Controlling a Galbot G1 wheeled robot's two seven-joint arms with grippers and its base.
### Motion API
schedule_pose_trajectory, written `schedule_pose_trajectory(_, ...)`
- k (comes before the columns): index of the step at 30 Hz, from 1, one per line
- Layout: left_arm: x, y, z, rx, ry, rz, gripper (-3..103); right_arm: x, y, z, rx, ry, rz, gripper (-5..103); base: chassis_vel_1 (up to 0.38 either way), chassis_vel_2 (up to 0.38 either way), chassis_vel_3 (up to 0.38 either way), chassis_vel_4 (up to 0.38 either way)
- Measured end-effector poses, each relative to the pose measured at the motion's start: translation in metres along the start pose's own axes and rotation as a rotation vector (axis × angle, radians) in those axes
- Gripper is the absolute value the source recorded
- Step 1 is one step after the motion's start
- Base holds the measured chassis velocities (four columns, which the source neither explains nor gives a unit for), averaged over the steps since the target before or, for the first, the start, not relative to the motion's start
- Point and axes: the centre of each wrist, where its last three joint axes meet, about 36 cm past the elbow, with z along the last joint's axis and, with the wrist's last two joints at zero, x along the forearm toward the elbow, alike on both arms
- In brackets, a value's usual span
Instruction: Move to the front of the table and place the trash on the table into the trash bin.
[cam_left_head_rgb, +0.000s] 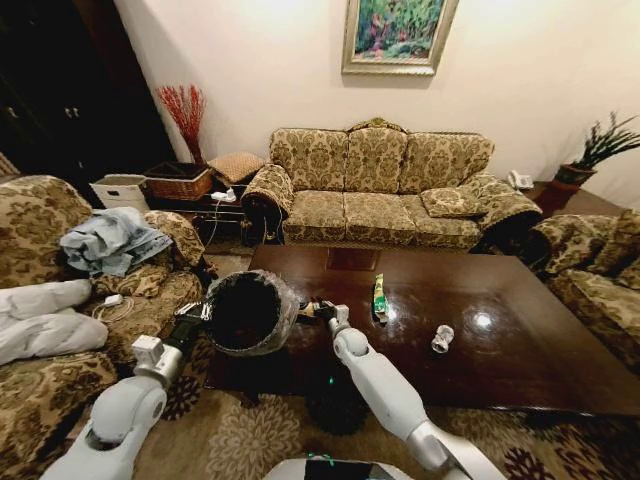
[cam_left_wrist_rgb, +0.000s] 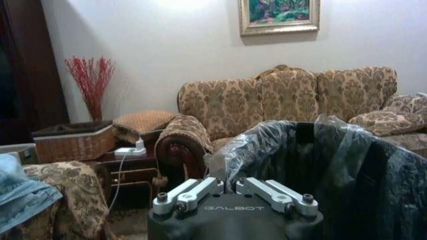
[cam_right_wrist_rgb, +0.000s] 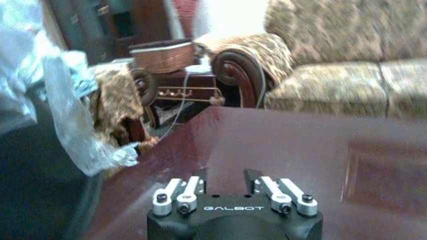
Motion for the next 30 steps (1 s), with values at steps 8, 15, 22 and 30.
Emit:
schedule_pose_trajectory(8, -0.001, 0.000, 0.002, 0.000, -0.001, 0.004, 4, -0.015, -0.060, -0.022, 0.206, 0.101, -0.079, 66, 0.000, 0.000, 0.000, 0.000)
schedule_pose_trajectory(15, -0.004, -0.002, 0.009, 0.005, 0.006, 0.004, 4, -0.036, -0.095, -0.068, 0.331, 0.181, -0.264, 93, 0.000, 0.000, 0.000, 0.000)
schedule_pose_trajectory(22, -0.008, -0.005, 0.016, 0.014, 0.006, 0.000, 4, -0.064, -0.102, -0.110, 0.426, 0.161, -0.383, 100, 0.000, 0.000, 0.000, 0.000)
schedule_pose_trajectory(30, -0.016, -0.005, 0.018, 0.023, -0.005, -0.001, 4, -0.100, -0.103, -0.122, 0.424, 0.214, -0.454, 100, 0.000, 0.000, 0.000, 0.000)
